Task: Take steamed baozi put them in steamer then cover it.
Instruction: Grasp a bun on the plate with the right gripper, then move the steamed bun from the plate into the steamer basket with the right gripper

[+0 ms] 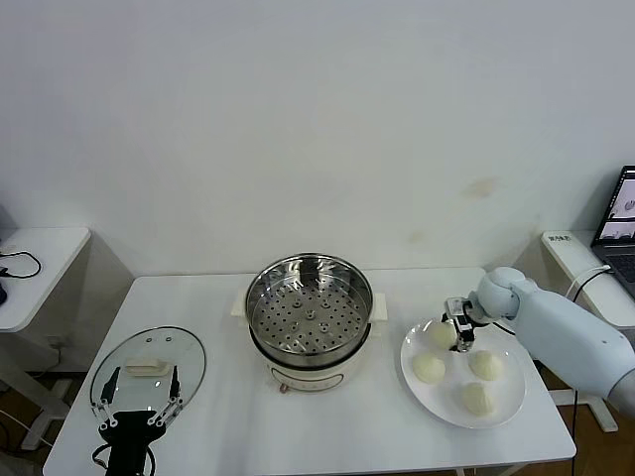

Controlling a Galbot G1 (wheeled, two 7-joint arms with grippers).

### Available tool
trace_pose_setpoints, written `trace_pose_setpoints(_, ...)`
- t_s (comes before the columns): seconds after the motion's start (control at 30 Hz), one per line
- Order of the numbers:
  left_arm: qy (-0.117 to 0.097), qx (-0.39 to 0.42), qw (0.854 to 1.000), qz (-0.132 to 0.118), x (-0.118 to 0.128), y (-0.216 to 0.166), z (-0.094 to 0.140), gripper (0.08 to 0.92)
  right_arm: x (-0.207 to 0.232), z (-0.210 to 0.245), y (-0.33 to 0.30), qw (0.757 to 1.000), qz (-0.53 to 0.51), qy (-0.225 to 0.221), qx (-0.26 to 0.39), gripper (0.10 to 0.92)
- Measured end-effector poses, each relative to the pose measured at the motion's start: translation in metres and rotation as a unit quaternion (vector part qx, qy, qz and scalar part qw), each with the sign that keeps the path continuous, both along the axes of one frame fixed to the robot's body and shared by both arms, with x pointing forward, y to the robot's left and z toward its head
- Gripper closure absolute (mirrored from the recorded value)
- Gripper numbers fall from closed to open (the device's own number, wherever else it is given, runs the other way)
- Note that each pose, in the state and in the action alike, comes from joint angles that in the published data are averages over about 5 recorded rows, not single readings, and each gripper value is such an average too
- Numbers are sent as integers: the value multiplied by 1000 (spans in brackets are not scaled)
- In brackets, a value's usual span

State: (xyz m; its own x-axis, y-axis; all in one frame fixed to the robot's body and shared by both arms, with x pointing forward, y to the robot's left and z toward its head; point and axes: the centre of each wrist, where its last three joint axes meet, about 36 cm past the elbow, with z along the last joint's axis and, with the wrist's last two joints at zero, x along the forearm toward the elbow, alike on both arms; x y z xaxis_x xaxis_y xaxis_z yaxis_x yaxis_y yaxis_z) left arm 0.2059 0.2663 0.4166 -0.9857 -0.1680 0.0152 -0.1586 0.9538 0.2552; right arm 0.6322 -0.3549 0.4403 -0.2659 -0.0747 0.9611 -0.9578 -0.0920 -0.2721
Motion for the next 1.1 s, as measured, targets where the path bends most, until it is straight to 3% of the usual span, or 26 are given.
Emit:
trace_pose_setpoints(0.27,-1,-3,1000,-1,0,-2,1,177,1,4,0,1000,4,4,-4,444)
trace_pose_setpoints(0.57,-2,-5,1000,-6,0,-4,1,177,-2,23,-6,1000,10,5,-1,454)
trace_pose_setpoints(1.1,1,-28,1000,-8,5,-4,0,177,7,148,7,997,39,-54,44,445)
